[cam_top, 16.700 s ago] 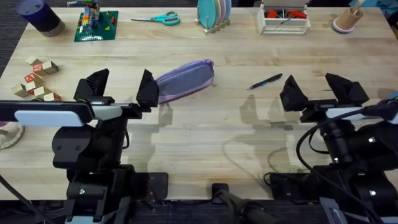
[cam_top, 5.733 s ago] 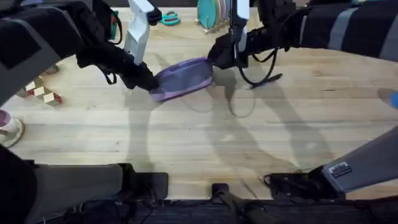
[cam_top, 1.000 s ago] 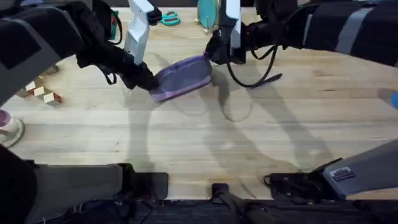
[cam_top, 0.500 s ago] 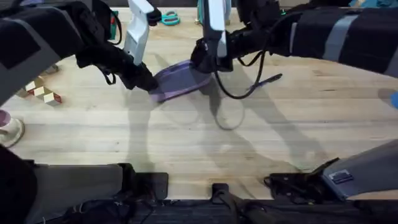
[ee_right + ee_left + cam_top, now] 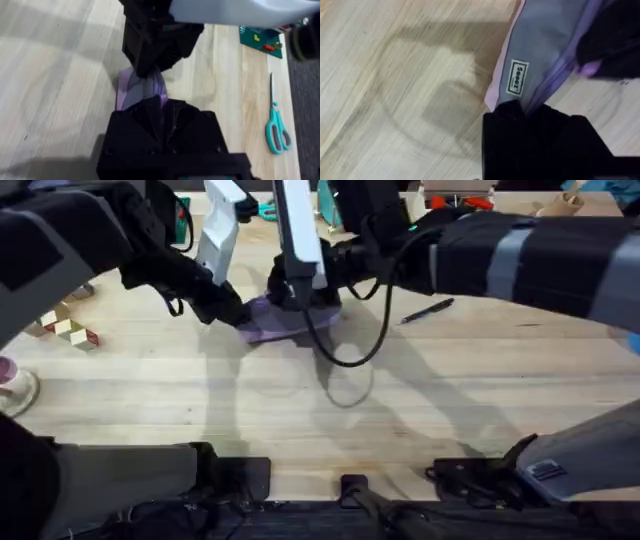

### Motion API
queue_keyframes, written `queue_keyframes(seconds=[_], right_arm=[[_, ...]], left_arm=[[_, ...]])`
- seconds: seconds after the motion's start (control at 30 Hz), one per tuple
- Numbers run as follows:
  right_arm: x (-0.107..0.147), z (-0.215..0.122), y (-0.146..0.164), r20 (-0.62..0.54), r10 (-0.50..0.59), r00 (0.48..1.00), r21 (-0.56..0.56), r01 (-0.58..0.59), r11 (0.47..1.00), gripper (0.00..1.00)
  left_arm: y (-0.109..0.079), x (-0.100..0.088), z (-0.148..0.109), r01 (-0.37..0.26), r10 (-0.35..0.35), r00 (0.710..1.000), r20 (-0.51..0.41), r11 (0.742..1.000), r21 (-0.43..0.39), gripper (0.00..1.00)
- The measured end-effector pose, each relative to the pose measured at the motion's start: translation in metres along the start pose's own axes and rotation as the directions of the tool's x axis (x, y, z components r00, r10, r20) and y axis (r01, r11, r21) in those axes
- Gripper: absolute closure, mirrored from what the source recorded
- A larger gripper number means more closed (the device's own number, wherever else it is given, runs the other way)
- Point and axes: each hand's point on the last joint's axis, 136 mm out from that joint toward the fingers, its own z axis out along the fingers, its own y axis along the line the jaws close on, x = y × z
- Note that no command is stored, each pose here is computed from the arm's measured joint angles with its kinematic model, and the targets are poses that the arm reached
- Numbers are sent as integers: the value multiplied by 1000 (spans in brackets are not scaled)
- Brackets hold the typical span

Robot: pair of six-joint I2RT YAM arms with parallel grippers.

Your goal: Unzip the bag, pick up the pens from the table one at a time and place them inside, then zip the bag closed.

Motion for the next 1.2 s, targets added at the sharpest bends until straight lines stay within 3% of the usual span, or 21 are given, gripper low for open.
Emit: queue_keyframes(seconds=[0.6,0.67,0.73,0.87,0.93,1.2], right_arm=[[-8,21,-4,66,58,996,15,-59,998,971],[-9,21,-4,69,64,996,16,-65,998,874],[-13,21,-4,86,63,994,11,-65,998,640],[-13,19,-3,97,67,993,1,-67,998,75],[-11,16,-5,93,76,993,2,-76,997,12],[-5,-13,-15,65,119,991,23,-121,992,6]], left_arm=[[3,-2,0,-5,5,1000,7,1000,-11,959],[3,-2,0,-6,6,1000,8,1000,-11,959],[4,-3,0,-8,8,1000,12,1000,-14,959],[3,-3,0,-8,8,1000,14,1000,-13,959],[3,-4,0,-8,9,1000,15,1000,-13,959],[3,-4,0,-9,9,1000,15,1000,-13,959]])
